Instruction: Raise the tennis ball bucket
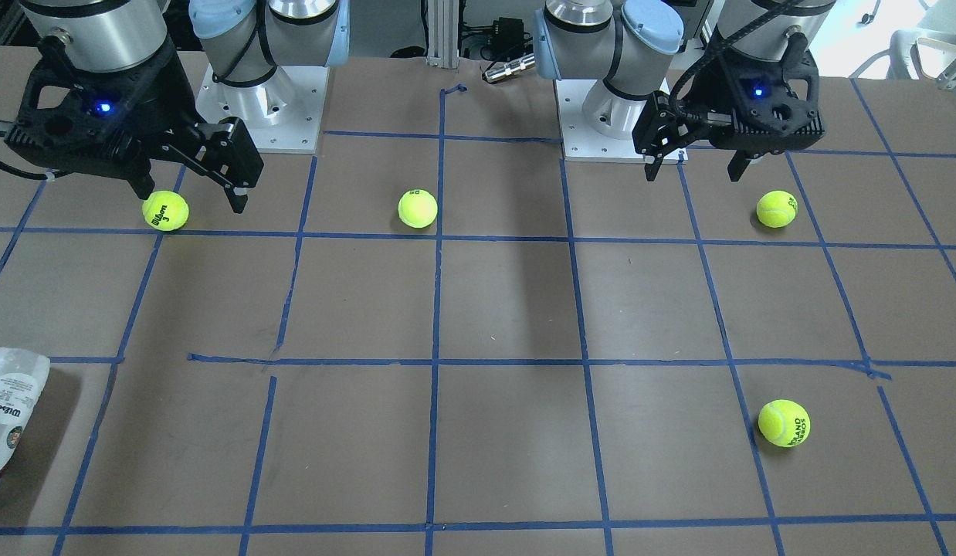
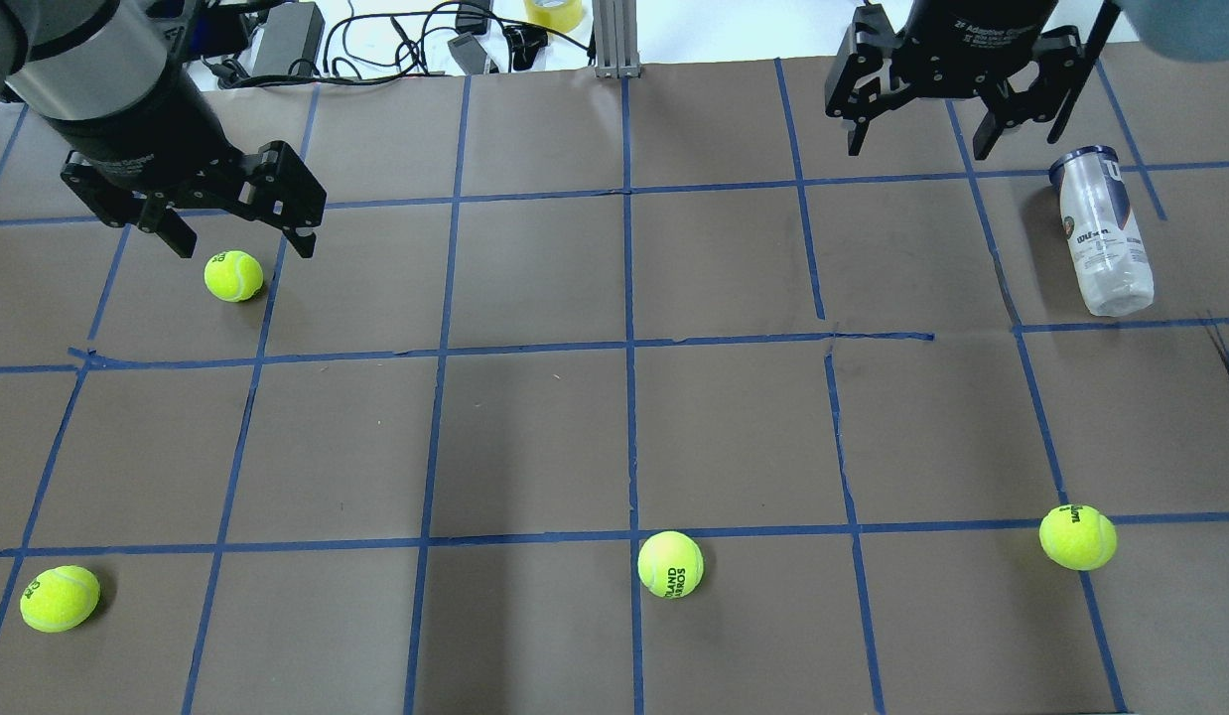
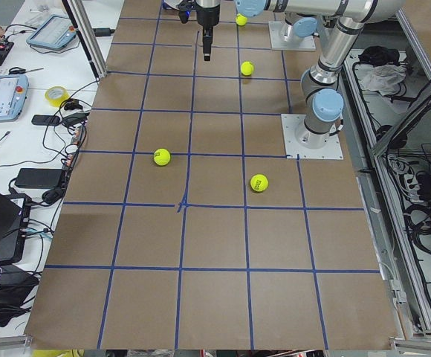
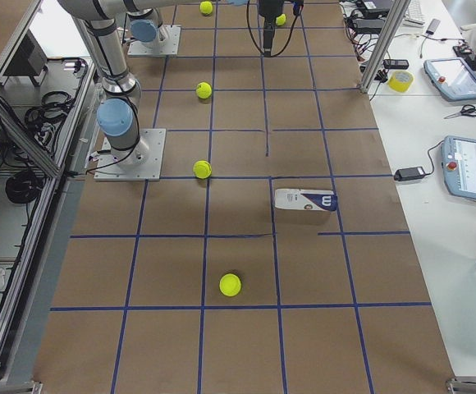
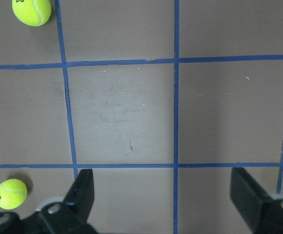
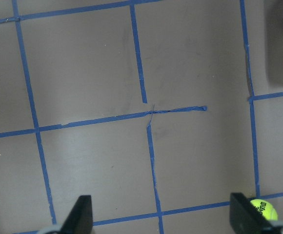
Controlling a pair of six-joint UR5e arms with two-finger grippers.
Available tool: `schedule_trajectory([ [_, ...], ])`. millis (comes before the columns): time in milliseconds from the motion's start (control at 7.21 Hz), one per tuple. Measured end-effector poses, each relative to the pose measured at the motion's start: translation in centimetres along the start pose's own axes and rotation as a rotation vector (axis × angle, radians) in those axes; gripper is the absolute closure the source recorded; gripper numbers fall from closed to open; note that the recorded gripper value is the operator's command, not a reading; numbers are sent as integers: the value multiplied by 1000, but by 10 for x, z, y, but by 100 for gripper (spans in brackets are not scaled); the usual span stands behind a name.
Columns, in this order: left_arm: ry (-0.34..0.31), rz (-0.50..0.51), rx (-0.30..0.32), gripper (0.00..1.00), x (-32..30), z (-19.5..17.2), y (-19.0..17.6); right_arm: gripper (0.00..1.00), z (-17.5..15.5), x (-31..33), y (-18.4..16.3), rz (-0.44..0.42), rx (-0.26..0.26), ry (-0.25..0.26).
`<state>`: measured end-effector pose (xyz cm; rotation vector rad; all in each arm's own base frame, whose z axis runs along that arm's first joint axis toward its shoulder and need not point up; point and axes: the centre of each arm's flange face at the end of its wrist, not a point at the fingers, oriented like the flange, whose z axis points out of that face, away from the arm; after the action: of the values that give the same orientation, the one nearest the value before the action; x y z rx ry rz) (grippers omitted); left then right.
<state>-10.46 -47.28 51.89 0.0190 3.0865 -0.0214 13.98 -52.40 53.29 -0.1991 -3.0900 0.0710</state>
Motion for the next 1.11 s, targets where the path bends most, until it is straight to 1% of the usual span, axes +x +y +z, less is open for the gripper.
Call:
schedule_trajectory([
  [277,0,0,0,0,0,0,-1,0,16,56,-28,20,-20,16],
  [555,0,0,-1,0,0,1,-1,0,58,133,-78,57,-21,37],
  [693,1,0,0,0,0,1,-1,0,91,170,-101,91,-45,43],
  [832,1,0,0,0,0,1,-1,0,127,201,-121,92,-65,48],
  [1109,1,0,0,0,0,1,-1,0,196,253,-155,22,-64,51],
])
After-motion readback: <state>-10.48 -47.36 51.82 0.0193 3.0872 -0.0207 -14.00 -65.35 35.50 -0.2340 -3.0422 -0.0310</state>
